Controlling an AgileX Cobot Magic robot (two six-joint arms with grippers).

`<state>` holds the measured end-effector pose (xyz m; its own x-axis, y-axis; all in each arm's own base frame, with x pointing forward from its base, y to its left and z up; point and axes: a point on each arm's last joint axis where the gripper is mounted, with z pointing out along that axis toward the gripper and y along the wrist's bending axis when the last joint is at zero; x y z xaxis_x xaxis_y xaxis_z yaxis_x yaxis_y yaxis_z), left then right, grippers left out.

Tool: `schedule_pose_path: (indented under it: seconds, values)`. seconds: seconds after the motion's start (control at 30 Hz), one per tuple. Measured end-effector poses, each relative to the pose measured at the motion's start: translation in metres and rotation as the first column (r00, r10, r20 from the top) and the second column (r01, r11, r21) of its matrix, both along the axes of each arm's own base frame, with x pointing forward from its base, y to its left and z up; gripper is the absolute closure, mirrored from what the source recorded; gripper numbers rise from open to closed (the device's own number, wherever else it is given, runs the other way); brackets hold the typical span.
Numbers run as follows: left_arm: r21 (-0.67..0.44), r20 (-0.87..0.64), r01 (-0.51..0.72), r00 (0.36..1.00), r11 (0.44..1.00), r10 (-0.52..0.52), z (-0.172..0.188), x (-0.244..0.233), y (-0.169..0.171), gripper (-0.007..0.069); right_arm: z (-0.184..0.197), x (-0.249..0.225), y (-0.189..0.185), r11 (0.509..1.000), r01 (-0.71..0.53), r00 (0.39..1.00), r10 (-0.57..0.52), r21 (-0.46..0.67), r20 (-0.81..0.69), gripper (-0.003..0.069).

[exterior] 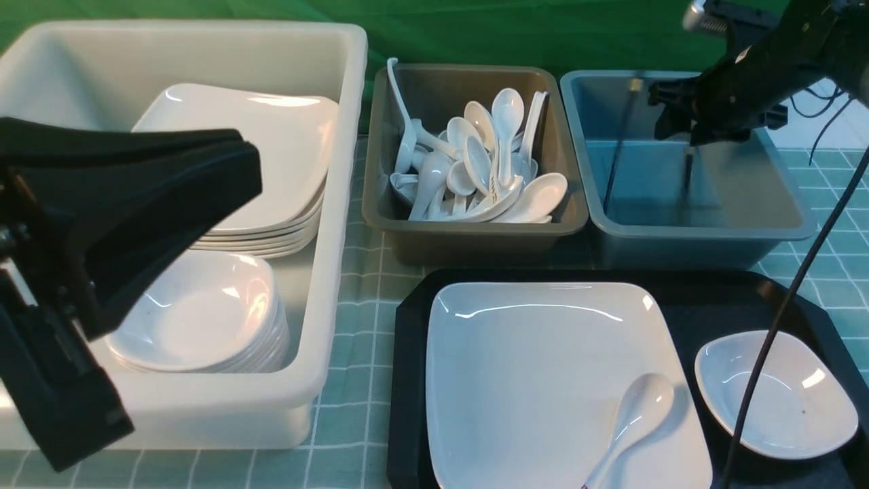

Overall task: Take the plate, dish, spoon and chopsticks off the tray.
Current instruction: Use the right arm to put the chopsticks into the small storage box on the right, then use the left arm to grab a soup spoon from the plate

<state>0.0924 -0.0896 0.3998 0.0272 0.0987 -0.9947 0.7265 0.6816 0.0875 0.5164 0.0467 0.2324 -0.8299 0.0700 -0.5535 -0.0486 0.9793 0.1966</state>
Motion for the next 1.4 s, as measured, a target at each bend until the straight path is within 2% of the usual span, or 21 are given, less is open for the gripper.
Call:
schedule_pose_path:
  seconds: [0.17,0.2,0.27,0.37,0.5,0.6,0.67,0.7,0.77,0.83,0.9,0.97,1.0,1.03,1.07,1.2,1.27,1.4]
  values:
    - [0.046,-0.064,0.021,0.998,0.999,-0.018,-0.009,0.006,-0.007,0.0608,0.021,-0.012,0.000,1.000,-0.020,0.999,0.020,-0.006,-0.027,0.0220]
    - [0.090,-0.141,0.051,0.989,0.995,-0.038,-0.016,0.012,-0.015,0.0608,0.042,-0.024,0.000,0.998,-0.063,0.997,0.062,-0.025,-0.042,0.0287]
    - [0.129,-0.201,0.082,0.978,0.988,-0.055,-0.021,0.016,-0.020,0.0608,0.054,-0.032,0.000,0.994,-0.101,0.994,0.098,-0.041,-0.056,0.0331]
    - [0.224,-0.341,0.167,0.937,0.960,-0.083,-0.029,0.032,-0.040,0.0608,0.094,-0.066,-0.001,0.967,-0.234,0.967,0.221,-0.097,-0.127,0.0501]
    - [0.299,-0.464,0.256,0.881,0.919,-0.094,-0.032,0.059,-0.066,0.0608,0.137,-0.097,-0.007,0.954,-0.249,0.968,0.239,-0.167,-0.076,0.0596]
    - [0.339,-0.525,0.318,0.845,0.885,-0.103,-0.040,0.079,-0.089,0.0608,0.166,-0.129,-0.011,0.951,-0.241,0.970,0.239,-0.193,-0.036,0.0604]
    - [0.380,-0.574,0.394,0.810,0.837,-0.121,-0.060,0.096,-0.122,0.0609,0.185,-0.180,-0.014,0.951,-0.237,0.971,0.238,-0.199,-0.022,0.0604]
    - [0.382,-0.574,0.404,0.809,0.831,-0.129,-0.060,0.096,-0.126,0.0610,0.191,-0.189,-0.015,0.951,-0.234,0.971,0.238,-0.202,-0.007,0.0604]
    - [0.432,-0.598,0.468,0.789,0.771,-0.145,-0.079,0.100,-0.155,0.0610,0.196,-0.231,-0.018,0.951,-0.233,0.971,0.238,-0.203,-0.001,0.0602]
    - [0.472,-0.629,0.520,0.764,0.712,-0.141,-0.101,0.101,-0.189,0.0610,0.190,-0.280,-0.021,0.954,-0.224,0.973,0.229,-0.199,0.002,0.0599]
    - [0.488,-0.652,0.522,0.751,0.700,-0.106,-0.113,0.103,-0.203,0.0610,0.183,-0.296,-0.022,0.957,-0.214,0.976,0.219,-0.194,0.004,0.0596]
    - [0.508,-0.677,0.524,0.733,0.683,-0.059,-0.131,0.116,-0.228,0.0599,0.159,-0.338,-0.025,0.962,-0.200,0.979,0.204,-0.186,-0.001,0.0593]
    - [0.511,-0.685,0.529,0.727,0.678,-0.050,-0.136,0.118,-0.231,0.0596,0.157,-0.340,-0.025,0.962,-0.200,0.979,0.203,-0.186,0.000,0.0593]
    - [0.530,-0.698,0.533,0.716,0.660,-0.018,-0.151,0.129,-0.244,0.0564,0.145,-0.365,-0.027,0.963,-0.194,0.980,0.200,-0.188,0.016,0.0591]
    - [0.530,-0.697,0.532,0.717,0.660,-0.018,-0.151,0.131,-0.245,0.0560,0.142,-0.369,-0.027,0.963,-0.194,0.980,0.200,-0.188,0.014,0.0589]
    - [0.555,-0.724,0.532,0.687,0.640,0.058,-0.178,0.146,-0.263,0.0427,0.115,-0.406,-0.029,0.960,-0.200,0.978,0.208,-0.195,0.023,0.0585]
    - [0.559,-0.737,0.537,0.671,0.632,0.082,-0.190,0.149,-0.267,0.0343,0.112,-0.417,-0.030,0.958,-0.197,0.975,0.214,-0.208,0.059,0.0582]
    - [0.567,-0.749,0.550,0.653,0.613,0.107,-0.205,0.151,-0.269,0.0238,0.111,-0.425,-0.031,0.957,-0.191,0.969,0.219,-0.218,0.114,0.0575]
